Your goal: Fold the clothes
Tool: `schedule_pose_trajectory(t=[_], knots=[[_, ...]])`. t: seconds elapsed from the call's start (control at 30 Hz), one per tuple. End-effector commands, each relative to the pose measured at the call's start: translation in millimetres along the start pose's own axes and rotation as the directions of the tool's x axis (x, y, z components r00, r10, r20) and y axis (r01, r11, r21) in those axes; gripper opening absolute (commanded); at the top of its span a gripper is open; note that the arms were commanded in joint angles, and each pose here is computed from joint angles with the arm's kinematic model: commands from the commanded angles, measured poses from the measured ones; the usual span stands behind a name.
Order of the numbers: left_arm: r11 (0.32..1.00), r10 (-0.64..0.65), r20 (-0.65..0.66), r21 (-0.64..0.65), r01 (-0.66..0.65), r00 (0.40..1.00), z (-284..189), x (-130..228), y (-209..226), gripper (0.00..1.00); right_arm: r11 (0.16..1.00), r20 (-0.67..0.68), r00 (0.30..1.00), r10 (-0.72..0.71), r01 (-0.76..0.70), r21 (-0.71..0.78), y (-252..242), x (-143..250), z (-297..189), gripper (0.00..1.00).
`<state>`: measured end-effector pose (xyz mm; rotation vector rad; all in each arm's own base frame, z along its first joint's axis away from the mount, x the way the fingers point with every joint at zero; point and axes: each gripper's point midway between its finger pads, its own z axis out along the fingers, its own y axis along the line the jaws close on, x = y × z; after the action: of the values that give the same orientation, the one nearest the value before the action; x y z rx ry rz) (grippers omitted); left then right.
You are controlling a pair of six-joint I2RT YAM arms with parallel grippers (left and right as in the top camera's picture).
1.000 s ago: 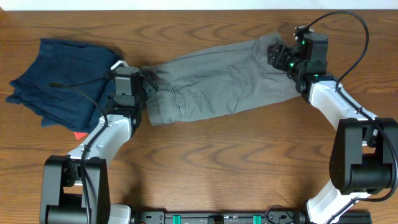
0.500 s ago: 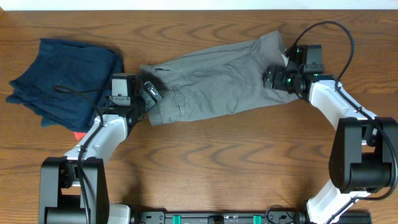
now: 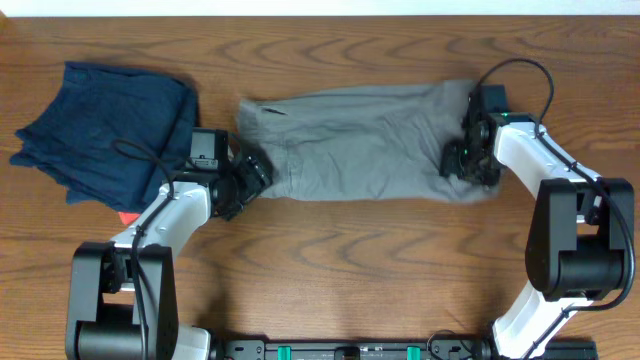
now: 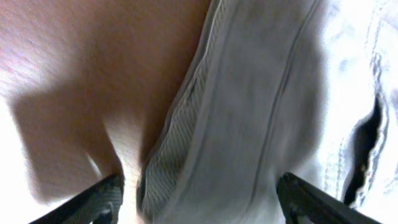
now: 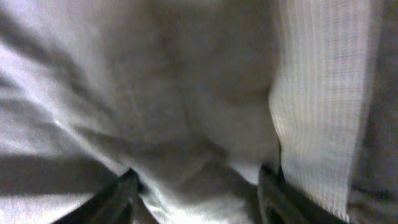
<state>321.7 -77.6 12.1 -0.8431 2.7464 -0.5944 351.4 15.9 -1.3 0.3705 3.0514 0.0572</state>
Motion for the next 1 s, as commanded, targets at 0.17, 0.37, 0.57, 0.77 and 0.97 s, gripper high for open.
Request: schedule_pose_trajectory(t=[0.17, 0.37, 0.57, 0.77, 0.97], knots=[[0.999, 0.039, -0.310, -0.010, -0.044, 0.950, -8, 70, 16, 0.64, 0.982, -0.150, 0.986, 0.079, -0.051, 0.180, -39, 58, -33, 0.65], [0.993, 0.109, -0.331, 0.005, -0.114, 0.937, -25, 80, 18, 0.64, 0.995, 0.080, 0.996, 0.044, -0.051, 0.087, -28, 24, -75, 0.99], [0.959, 0.265, -0.045, 0.115, -0.259, 0.963, -56, 36, -21, 0.64, 0.923, 0.359, 0.918, -0.170, 0.276, -0.268, 51, -10, -132, 0.60], [0.915, 0.316, 0.219, 0.185, -0.358, 0.923, -74, -11, -61, 0.64, 0.814, 0.400, 0.873, -0.279, 0.436, -0.385, 110, 0, -134, 0.10], [0.923, 0.306, 0.197, 0.178, -0.341, 0.931, -44, -17, -62, 0.65, 0.746, 0.427, 0.826, -0.367, 0.536, -0.395, 168, 2, -103, 0.10]])
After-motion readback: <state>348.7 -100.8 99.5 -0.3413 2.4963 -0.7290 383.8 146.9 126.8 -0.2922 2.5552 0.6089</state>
